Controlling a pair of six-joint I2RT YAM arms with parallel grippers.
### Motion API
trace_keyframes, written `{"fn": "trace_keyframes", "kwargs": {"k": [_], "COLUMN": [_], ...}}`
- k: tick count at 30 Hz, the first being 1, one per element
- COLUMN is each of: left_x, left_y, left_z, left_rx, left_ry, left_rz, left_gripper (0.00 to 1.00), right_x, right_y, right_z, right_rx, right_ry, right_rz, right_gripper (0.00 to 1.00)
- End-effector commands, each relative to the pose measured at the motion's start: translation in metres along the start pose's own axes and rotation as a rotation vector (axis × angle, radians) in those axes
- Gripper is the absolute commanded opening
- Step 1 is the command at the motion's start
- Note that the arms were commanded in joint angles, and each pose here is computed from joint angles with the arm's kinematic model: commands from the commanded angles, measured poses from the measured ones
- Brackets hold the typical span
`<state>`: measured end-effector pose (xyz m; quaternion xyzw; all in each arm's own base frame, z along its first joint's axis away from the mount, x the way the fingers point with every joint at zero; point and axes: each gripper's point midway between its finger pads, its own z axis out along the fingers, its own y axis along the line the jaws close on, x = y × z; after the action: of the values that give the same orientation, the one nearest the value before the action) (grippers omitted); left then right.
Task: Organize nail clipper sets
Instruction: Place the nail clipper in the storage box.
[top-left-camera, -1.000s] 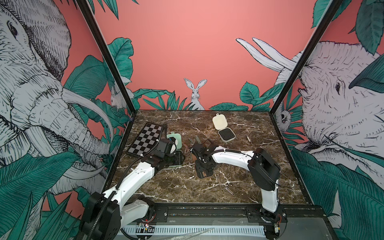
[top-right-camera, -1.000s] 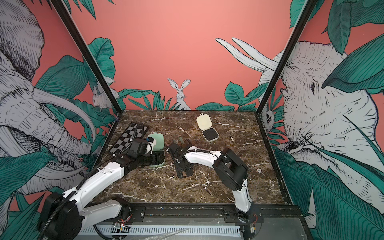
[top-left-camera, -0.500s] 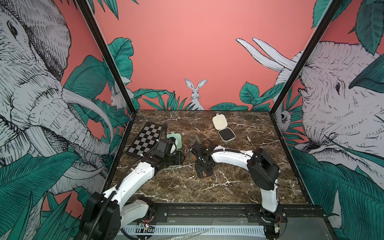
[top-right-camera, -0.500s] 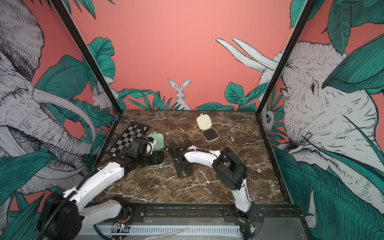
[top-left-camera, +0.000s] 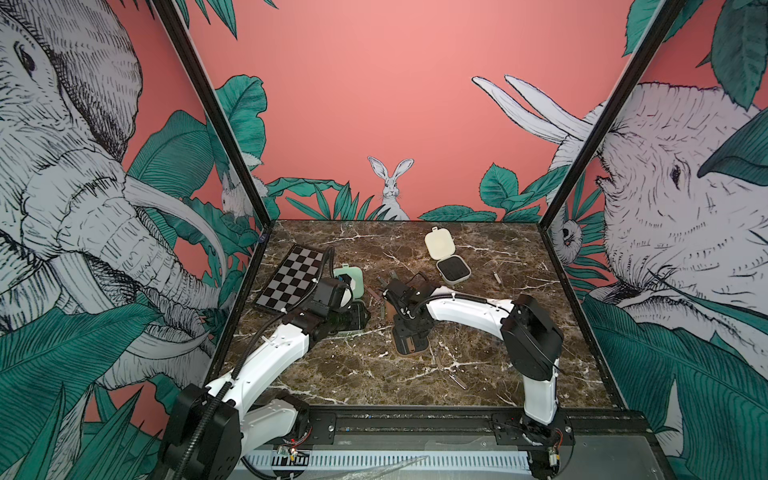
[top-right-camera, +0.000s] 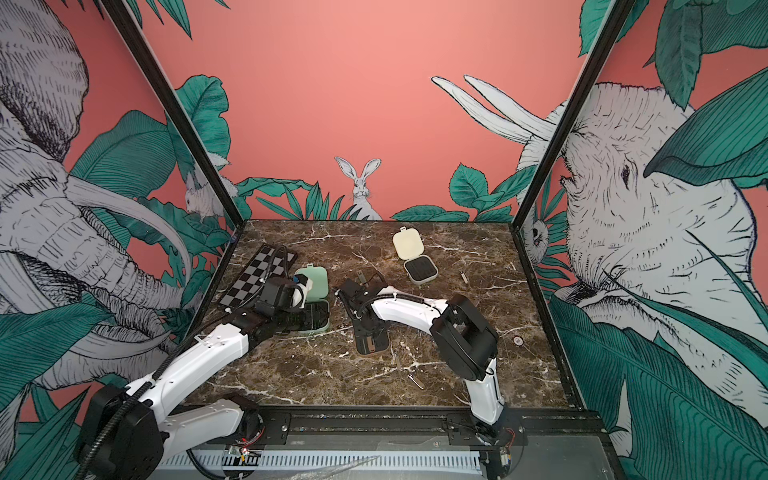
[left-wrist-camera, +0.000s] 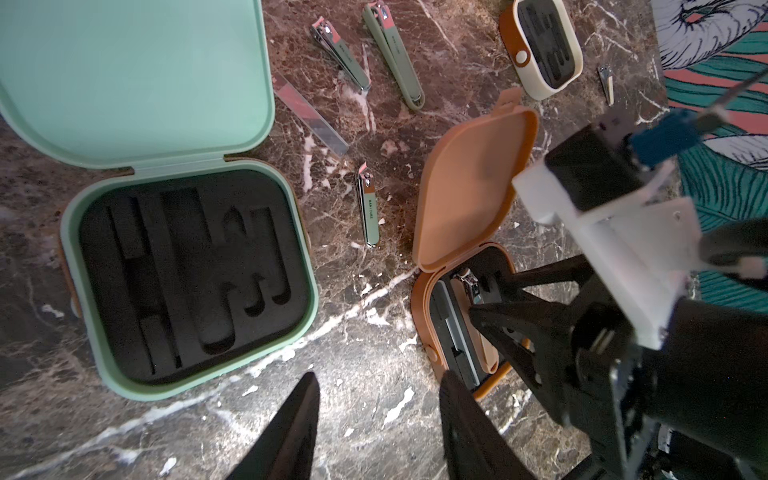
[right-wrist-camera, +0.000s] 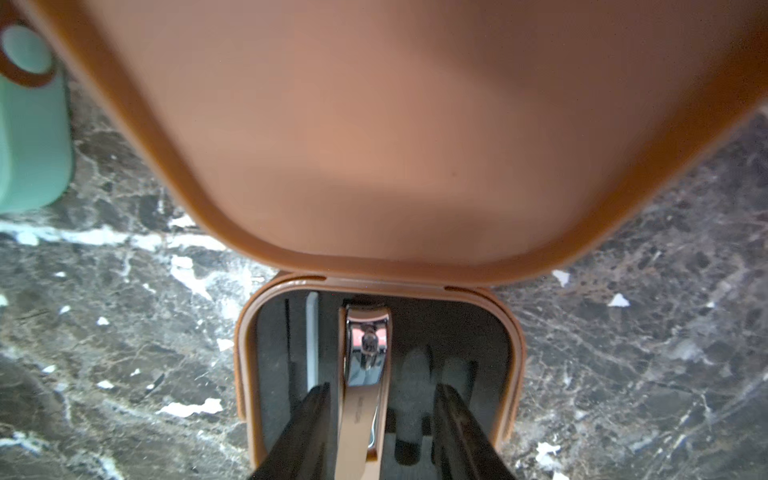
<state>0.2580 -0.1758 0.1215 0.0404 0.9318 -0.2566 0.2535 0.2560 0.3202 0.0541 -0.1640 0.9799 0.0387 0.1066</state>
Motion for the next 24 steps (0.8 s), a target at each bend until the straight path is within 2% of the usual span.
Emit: {"fn": "trace_keyframes", "kwargs": {"k": [1,6,8,18,24], "left_x": [0.003,0.003,0.004,0.005,0.005], "left_y": [0.002,0.002,0.002,0.003,0.004], "left_z": [-0.004,-0.004,-0.004,-0.004,-0.003], "left_rx": [-0.002,-0.003,-0.004,-0.007,-0.011], "left_ry": [0.000,0.000,0.001,0.004,0.007], "left_rz": [-0.014,-0.015,-0.015,-0.014,-0.014], "left_gripper": [0.50,0.50,0.50,0.50,0.50], "right_x": [-0.013,-0.021,-0.022,-0.020,-0.005], "right_y": [-0.005,-0.002,0.000,0.008,0.004], "right_z": [-0.027,-0.024,-0.019,0.009,0.029], "right_rx": [0.007,-0.021,-0.026,-0.046,-0.035], "right_ry": [-0.068,-0.057,-0.046,0.011,0.061], "right_rz": [0.007,0.009,0.004,-0.001,0.005], "right_gripper": [0.43,0.21,0.16,0.14,0.13]}}
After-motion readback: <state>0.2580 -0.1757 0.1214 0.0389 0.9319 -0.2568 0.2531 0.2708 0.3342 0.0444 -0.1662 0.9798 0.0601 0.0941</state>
